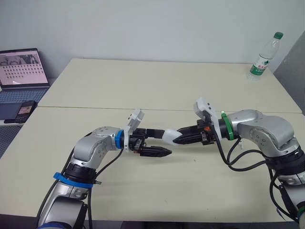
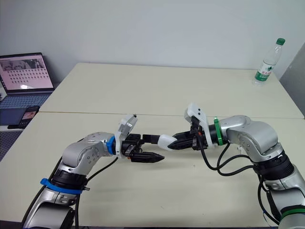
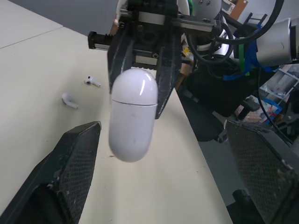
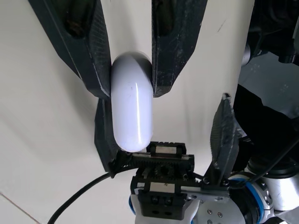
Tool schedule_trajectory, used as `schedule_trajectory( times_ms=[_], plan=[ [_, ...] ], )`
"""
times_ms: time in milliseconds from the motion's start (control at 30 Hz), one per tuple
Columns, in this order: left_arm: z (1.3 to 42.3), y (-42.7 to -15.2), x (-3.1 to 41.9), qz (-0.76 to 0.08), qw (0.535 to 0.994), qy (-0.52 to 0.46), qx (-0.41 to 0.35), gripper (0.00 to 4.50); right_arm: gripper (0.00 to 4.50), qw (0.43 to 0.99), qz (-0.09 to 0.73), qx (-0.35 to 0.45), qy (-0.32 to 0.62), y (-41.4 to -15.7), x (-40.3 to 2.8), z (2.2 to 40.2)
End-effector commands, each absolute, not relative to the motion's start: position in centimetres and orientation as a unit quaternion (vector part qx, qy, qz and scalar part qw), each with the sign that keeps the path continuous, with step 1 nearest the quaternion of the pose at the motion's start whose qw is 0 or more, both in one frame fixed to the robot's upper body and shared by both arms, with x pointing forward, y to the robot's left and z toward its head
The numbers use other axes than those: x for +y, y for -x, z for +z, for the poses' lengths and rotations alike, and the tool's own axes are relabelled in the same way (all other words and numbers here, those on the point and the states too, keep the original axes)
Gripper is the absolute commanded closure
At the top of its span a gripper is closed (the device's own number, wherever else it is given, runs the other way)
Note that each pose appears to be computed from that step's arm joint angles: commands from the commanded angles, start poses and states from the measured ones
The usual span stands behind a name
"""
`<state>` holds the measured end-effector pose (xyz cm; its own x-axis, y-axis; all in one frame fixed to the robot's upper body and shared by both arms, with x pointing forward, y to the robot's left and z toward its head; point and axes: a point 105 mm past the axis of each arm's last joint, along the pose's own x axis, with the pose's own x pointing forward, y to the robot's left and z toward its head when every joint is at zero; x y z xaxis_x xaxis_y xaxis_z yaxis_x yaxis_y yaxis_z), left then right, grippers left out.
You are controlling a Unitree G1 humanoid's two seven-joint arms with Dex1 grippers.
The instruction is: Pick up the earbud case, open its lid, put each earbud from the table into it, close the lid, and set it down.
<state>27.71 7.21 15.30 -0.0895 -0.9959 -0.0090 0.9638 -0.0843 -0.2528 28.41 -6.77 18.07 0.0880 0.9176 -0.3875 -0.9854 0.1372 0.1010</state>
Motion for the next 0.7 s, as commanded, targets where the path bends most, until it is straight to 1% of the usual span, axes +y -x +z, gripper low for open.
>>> schedule_trajectory(
  times_ms=[33, 100, 400, 433, 533, 600, 633, 700],
  plan=[
    [16.13, -27.33, 6.86, -0.743, 0.66, 0.077, 0.078, 0.23, 3.74, 0.732, 0.654, 0.162, 0.104, -28.31, -6.75, 19.05],
    [16.11, -27.39, 6.98, -0.743, 0.661, 0.076, 0.079, 0.59, 3.74, 0.733, 0.652, 0.165, 0.104, -28.32, -6.91, 18.88],
    [15.85, -27.74, 7.27, -0.739, 0.666, 0.069, 0.078, 3.38, 3.74, 0.736, 0.646, 0.174, 0.103, -28.39, -7.21, 18.41],
    [15.84, -27.75, 7.25, -0.739, 0.666, 0.069, 0.078, 3.55, 3.74, 0.735, 0.647, 0.174, 0.103, -28.36, -7.19, 18.39],
    [15.66, -27.76, 7.2, -0.738, 0.667, 0.066, 0.078, 3.73, 3.74, 0.732, 0.651, 0.17, 0.107, -28.2, -7.13, 18.35],
    [15.53, -27.77, 7.16, -0.738, 0.668, 0.064, 0.077, 3.73, 3.01, 0.731, 0.654, 0.162, 0.109, -28.13, -7.08, 18.46],
    [15.52, -27.77, 7.14, -0.738, 0.668, 0.064, 0.077, 3.73, 2.74, 0.731, 0.655, 0.16, 0.109, -28.12, -7.09, 18.5],
    [15.49, -27.83, 7.13, -0.736, 0.669, 0.064, 0.076, 3.73, 2.04, 0.727, 0.66, 0.157, 0.111, -27.88, -7.23, 18.68]
  ],
)
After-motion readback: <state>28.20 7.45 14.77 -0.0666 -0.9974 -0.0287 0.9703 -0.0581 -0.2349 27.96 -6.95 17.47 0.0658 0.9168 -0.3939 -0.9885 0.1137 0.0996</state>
